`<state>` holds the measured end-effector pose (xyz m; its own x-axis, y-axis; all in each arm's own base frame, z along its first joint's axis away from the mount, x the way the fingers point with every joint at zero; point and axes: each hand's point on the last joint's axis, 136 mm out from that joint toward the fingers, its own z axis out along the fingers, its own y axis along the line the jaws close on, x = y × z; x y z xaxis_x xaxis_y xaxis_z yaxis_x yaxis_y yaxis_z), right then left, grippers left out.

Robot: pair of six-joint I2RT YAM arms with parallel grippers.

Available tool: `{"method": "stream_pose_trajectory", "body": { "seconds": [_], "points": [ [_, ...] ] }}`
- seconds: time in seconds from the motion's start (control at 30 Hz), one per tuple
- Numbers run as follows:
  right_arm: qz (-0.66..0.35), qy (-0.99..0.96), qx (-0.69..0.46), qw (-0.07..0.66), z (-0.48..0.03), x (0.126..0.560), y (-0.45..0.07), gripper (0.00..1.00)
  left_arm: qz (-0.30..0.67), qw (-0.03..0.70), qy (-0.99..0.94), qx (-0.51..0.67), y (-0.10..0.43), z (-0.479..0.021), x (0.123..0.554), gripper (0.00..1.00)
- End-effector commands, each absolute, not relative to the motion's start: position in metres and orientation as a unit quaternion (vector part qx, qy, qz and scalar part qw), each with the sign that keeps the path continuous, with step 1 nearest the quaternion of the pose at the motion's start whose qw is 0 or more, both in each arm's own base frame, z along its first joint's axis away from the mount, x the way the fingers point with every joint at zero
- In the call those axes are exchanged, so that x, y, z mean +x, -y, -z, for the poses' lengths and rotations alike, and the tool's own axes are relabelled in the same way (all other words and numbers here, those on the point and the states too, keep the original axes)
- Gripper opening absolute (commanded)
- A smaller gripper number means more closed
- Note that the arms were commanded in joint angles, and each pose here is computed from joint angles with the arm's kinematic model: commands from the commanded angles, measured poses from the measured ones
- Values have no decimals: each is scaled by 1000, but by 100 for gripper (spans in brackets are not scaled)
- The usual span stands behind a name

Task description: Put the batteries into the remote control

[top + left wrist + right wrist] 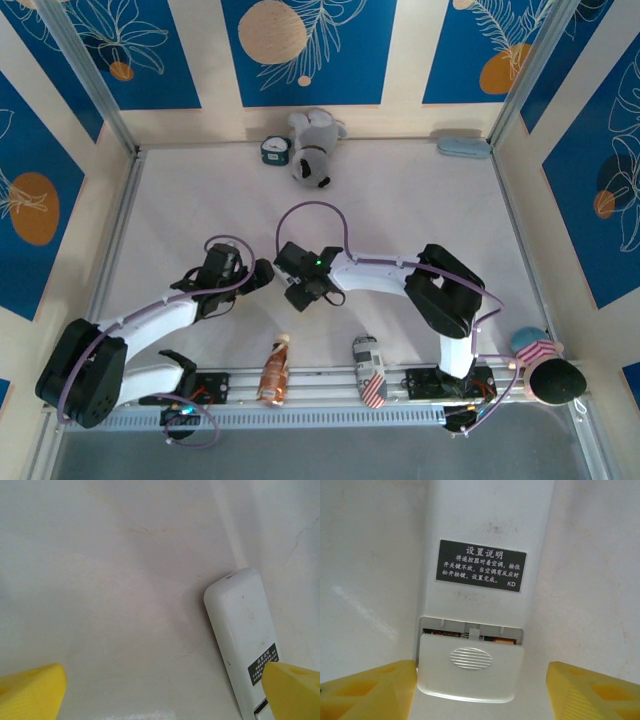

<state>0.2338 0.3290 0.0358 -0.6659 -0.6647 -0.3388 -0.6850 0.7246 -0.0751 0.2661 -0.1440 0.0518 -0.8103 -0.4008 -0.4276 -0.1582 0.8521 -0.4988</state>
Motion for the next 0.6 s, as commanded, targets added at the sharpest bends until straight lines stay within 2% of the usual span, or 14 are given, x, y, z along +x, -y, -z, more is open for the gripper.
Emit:
{"method": "stream_pose_trajectory", "body": {
  "seconds": [0.0,0.27,0.37,0.57],
  "points": [
    [-57,-914,-343,209,-64,242,-336,72,232,267,-923,-150,145,-52,270,100],
    [-86,-921,-305,227,-83,238,-332,74,234,262,-925,-145,149,-51,273,100],
    [-101,-936,-252,223,-89,237,-325,72,234,262,-926,-137,152,-53,276,100],
    [-145,-971,-65,180,-85,225,-302,58,239,275,-925,-106,162,-62,290,100]
  ]
}}
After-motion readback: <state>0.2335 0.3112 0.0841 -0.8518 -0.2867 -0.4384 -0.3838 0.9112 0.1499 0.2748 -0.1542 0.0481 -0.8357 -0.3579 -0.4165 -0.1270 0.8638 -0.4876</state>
